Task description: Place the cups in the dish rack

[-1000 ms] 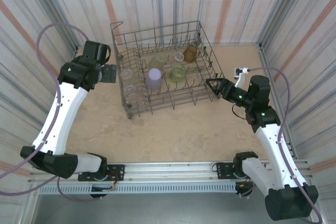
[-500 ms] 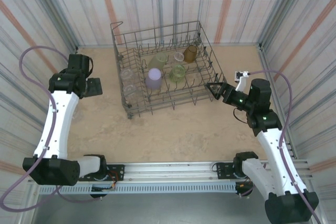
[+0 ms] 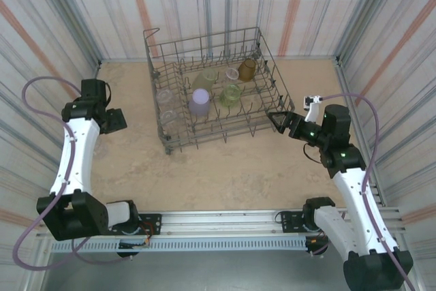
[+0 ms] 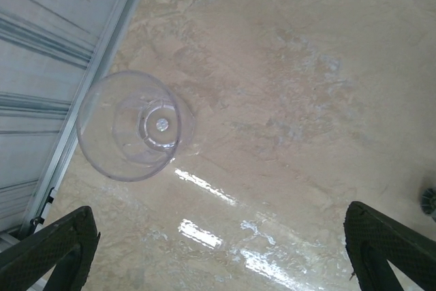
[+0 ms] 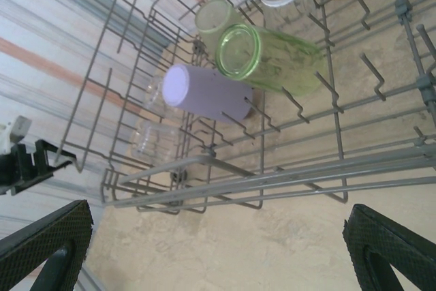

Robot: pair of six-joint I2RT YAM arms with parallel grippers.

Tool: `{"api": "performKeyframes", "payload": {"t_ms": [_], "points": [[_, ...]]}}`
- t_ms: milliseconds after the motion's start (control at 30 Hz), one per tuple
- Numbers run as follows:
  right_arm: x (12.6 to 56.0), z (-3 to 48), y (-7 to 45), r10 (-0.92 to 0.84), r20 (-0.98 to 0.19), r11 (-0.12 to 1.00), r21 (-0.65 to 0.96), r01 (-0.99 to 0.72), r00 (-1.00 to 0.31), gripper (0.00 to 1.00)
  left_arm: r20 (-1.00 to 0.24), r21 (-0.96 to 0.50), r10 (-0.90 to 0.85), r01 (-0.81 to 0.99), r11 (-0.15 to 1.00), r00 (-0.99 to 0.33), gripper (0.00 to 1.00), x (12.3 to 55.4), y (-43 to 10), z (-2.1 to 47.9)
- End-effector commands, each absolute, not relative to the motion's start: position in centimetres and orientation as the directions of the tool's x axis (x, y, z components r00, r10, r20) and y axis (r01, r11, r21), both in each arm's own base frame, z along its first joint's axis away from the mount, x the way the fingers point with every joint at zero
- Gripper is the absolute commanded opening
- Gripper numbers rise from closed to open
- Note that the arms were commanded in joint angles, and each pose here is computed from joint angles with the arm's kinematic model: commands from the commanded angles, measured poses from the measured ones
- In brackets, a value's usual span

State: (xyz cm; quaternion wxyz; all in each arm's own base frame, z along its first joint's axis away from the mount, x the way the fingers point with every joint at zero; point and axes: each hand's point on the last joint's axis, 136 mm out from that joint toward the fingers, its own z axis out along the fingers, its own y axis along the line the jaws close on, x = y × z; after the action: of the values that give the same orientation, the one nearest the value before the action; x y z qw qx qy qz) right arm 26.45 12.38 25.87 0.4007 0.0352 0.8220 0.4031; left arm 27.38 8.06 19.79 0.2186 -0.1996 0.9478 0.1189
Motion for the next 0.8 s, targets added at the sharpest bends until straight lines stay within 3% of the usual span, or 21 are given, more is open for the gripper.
{"api": "performKeyframes", "payload": {"t_ms": [0,767], "points": [[26.7,25.5,11.9,0.361,-0.656,0.704,0.658,-0.268,-0.663,0.99,-0.461,0.145,-0.318,-0.424,0.894,-0.829,0.97,27.2,8.6,18.9],[30.5,22.9,12.0,0.314,-0.678,0.728,0.621,-0.289,-0.665,0.99,-0.431,0.158,-0.398,-0.501,0.851,-0.810,0.87,26.0,11.1,15.5]]}}
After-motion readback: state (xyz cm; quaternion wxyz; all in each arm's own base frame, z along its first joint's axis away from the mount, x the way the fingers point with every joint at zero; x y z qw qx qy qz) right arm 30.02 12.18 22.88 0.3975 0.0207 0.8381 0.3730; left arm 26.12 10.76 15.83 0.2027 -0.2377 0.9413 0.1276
